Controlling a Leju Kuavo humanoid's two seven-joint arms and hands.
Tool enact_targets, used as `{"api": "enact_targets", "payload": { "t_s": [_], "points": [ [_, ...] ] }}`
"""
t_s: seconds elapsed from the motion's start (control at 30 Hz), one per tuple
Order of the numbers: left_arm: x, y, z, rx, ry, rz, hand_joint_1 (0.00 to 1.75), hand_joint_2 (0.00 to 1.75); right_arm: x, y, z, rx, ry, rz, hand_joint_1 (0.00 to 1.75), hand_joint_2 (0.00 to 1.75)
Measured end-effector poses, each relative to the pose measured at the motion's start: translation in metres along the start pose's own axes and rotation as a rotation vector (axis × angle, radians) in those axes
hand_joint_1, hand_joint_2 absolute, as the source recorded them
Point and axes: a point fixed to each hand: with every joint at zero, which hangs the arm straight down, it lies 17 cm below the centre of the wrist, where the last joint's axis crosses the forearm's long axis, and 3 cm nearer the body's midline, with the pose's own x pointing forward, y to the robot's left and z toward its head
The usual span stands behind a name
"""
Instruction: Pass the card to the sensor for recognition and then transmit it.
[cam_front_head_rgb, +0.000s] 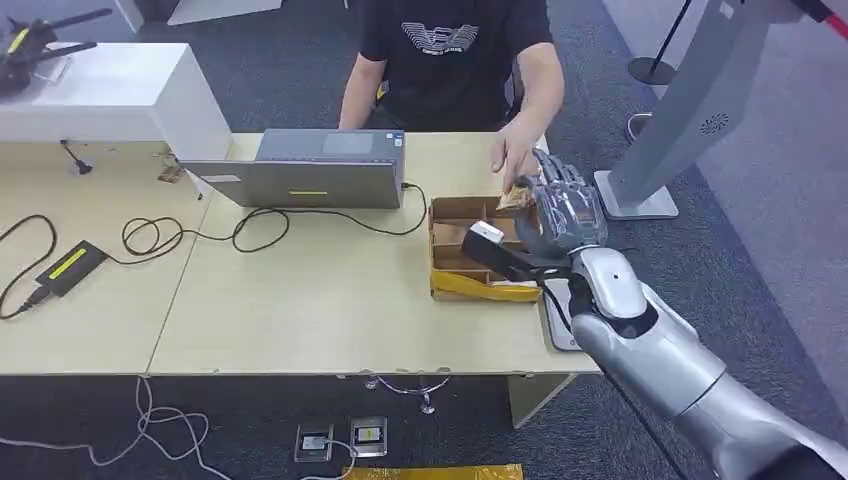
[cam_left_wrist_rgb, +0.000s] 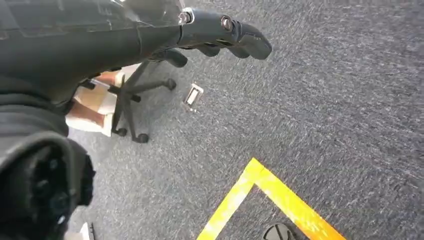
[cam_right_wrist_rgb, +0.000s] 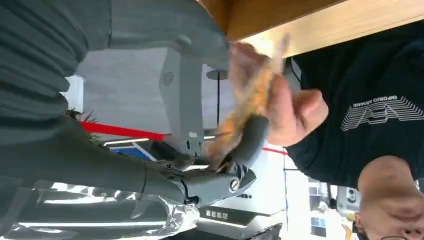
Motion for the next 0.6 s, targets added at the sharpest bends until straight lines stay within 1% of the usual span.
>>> {"api": "enact_targets", "payload": {
  "t_s": [0.4,0.47,0.53,0.57,0.6],
  "points": [
    [0.0,0.0,0.0,0.0,0.001,0.002,0.0,0.0,-0.001,0.002,0.0,0.002,0.004,0.005,0.0,1.75],
    [0.0,0.0,0.0,0.0,0.0,0.002,0.0,0.0,-0.005,0.003,0.0,0.003,0.018,0.012,0.0,1.75],
    [0.006,-0.004,0.003,-0.007,-0.015,-0.006,0.0,0.0,-0.018,0.004,0.001,0.0,0.068,0.042,0.0,1.75],
    [0.007,-0.004,0.003,-0.007,-0.014,-0.001,0.0,0.0,-0.028,0.012,0.009,0.036,0.095,0.08,0.0,1.75],
    [0.007,-0.004,0.003,-0.007,-0.012,0.001,0.0,0.0,-0.029,0.014,0.011,0.045,0.098,0.083,0.0,1.75]
  ]
}}
